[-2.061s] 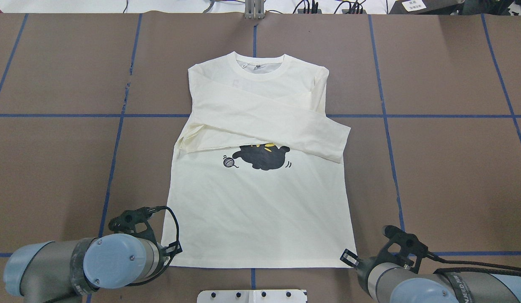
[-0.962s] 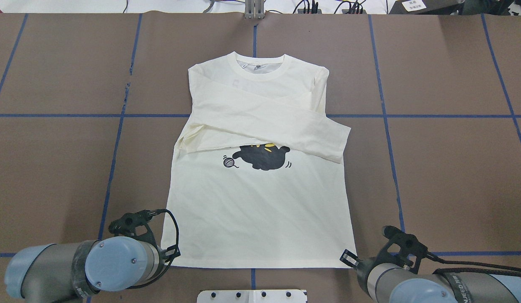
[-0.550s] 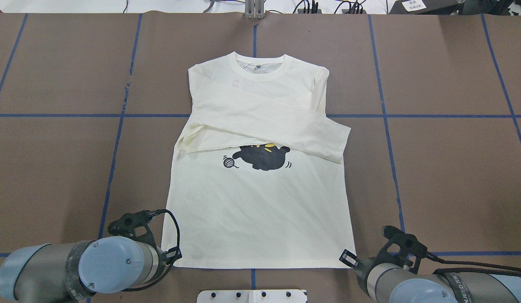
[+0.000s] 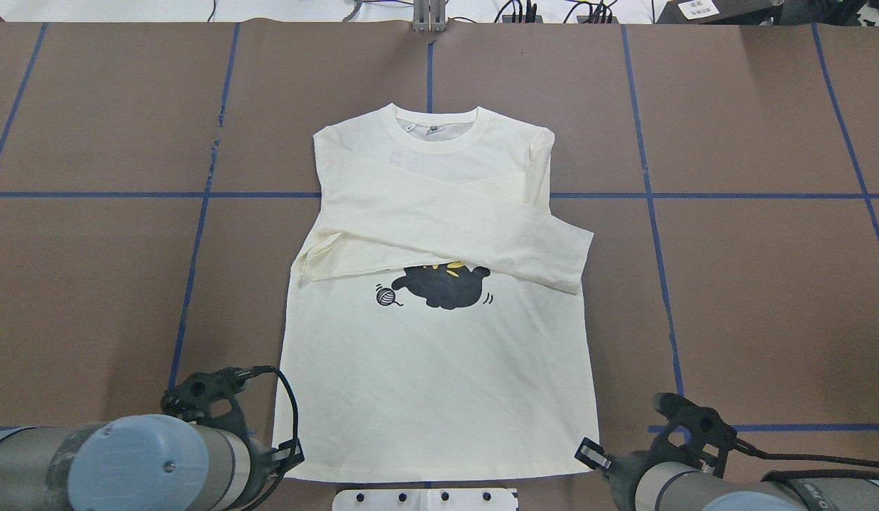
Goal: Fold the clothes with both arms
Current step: 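Lift the hem with both grippers and fold it toward the collar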
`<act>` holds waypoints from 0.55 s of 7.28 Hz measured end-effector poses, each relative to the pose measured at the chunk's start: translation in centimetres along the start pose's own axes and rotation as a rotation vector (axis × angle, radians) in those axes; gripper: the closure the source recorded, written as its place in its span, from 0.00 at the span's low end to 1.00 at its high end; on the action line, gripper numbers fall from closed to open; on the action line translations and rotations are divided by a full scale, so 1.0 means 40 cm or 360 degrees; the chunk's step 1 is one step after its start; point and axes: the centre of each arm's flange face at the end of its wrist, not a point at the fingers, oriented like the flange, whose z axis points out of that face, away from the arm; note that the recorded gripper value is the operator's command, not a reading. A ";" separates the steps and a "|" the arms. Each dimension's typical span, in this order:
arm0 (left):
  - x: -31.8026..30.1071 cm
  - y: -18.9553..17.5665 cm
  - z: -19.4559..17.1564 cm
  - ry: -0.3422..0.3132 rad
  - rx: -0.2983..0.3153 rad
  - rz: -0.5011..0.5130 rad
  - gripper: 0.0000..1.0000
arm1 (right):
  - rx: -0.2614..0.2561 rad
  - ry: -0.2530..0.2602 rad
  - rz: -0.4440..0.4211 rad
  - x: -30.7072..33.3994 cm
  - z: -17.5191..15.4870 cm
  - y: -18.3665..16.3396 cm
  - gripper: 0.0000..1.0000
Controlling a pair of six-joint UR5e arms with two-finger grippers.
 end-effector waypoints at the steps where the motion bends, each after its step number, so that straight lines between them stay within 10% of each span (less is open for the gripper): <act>1: 0.005 -0.009 -0.069 0.0066 -0.0012 -0.0011 1.00 | 0.0020 -0.0040 0.0023 -0.022 -0.040 -0.045 1.00; 4: 0.105 -0.212 -0.224 0.0277 0.0169 0.0013 1.00 | 0.0131 -0.0155 0.0000 -0.165 -0.122 -0.217 1.00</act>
